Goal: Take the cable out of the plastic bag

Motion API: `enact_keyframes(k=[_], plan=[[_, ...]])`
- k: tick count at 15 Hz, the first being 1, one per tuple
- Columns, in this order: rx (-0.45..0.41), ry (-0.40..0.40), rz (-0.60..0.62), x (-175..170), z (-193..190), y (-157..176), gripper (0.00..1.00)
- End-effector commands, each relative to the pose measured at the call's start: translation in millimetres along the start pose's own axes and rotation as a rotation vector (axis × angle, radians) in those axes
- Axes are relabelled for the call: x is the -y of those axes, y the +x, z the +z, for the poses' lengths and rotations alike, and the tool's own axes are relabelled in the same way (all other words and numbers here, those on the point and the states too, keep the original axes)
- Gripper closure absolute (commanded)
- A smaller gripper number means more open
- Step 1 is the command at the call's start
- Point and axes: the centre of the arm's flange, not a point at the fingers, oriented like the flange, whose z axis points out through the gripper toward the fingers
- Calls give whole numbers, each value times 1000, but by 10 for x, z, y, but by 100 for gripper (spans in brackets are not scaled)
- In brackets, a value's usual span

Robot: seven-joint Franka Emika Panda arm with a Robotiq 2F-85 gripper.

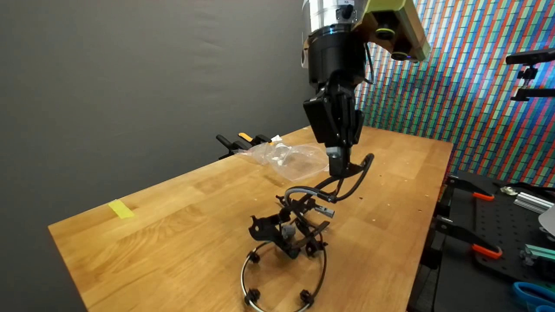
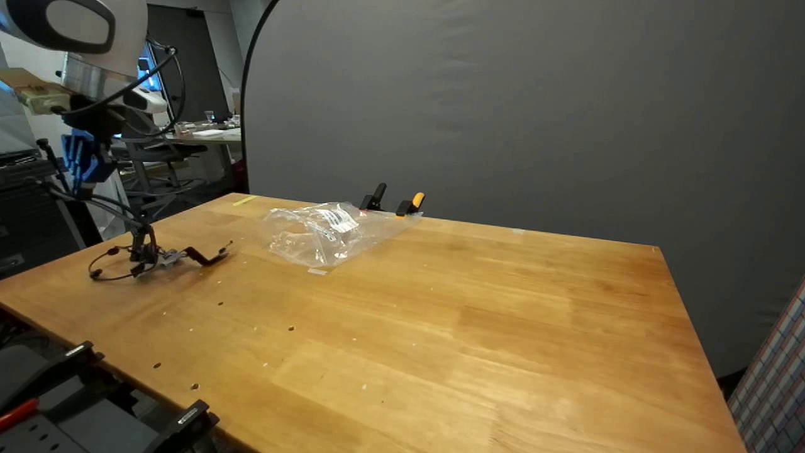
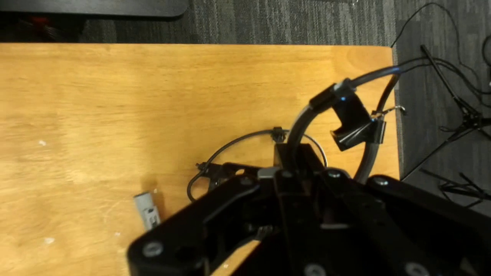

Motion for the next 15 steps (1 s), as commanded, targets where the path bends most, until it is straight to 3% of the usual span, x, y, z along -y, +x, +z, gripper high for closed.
enact_keyframes(k=[1,4,8,10,12,15], plan=[[-43,-33,103,-220,-297,161,92],[-59,-72,225,-781,-403,385,93],[11,-146,339,-1653,-430,527,92],[44,-140,369,-2043,-426,509,92],[62,-93,392,-2374,-416,501,92],[39,60,380,-2894,-460,453,94]])
